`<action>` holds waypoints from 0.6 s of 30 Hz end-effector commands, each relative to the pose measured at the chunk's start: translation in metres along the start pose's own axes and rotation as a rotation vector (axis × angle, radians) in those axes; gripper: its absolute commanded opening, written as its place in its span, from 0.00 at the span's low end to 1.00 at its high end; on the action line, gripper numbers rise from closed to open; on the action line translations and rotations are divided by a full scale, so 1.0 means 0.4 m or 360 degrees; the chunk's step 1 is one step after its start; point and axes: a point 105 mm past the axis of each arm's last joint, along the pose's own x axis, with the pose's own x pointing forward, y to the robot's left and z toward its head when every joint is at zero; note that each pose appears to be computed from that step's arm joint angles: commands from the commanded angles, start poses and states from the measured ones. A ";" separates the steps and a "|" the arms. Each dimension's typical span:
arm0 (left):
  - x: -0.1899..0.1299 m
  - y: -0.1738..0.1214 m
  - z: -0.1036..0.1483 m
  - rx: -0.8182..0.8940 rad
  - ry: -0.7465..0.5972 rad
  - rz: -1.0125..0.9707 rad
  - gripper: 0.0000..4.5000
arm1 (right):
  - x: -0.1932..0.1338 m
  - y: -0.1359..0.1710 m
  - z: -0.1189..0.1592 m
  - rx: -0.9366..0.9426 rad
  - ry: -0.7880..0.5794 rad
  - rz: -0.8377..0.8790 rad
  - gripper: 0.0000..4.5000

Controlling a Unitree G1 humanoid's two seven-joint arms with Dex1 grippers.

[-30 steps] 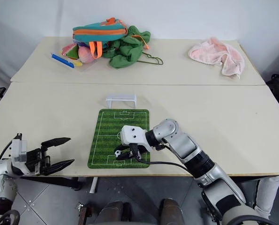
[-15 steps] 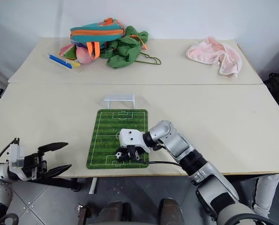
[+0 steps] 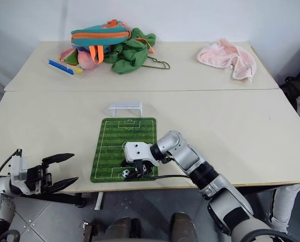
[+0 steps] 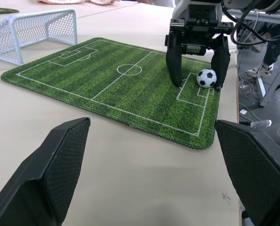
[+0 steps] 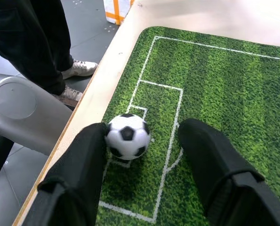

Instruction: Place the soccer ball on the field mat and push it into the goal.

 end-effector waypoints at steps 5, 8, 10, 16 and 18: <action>0.004 -0.003 0.020 0.0070 -0.0035 -0.0066 1.00 | -0.013 -0.007 0.045 -0.0103 -0.0057 -0.0011 0.60; 0.007 0.001 0.021 0.0074 -0.0038 -0.0065 1.00 | -0.024 -0.012 0.070 -0.0165 -0.0075 -0.0039 0.60; 0.007 0.002 0.021 0.0077 -0.0038 -0.0063 1.00 | -0.035 -0.019 0.093 -0.0209 -0.0092 -0.0083 0.60; 0.003 0.005 0.023 0.0072 -0.0035 -0.0065 1.00 | -0.074 0.016 0.161 -0.0197 -0.0250 -0.0106 0.48; 0.002 0.005 0.025 0.0068 -0.0039 -0.0071 1.00 | -0.072 0.042 0.159 -0.0153 -0.0268 -0.0067 0.31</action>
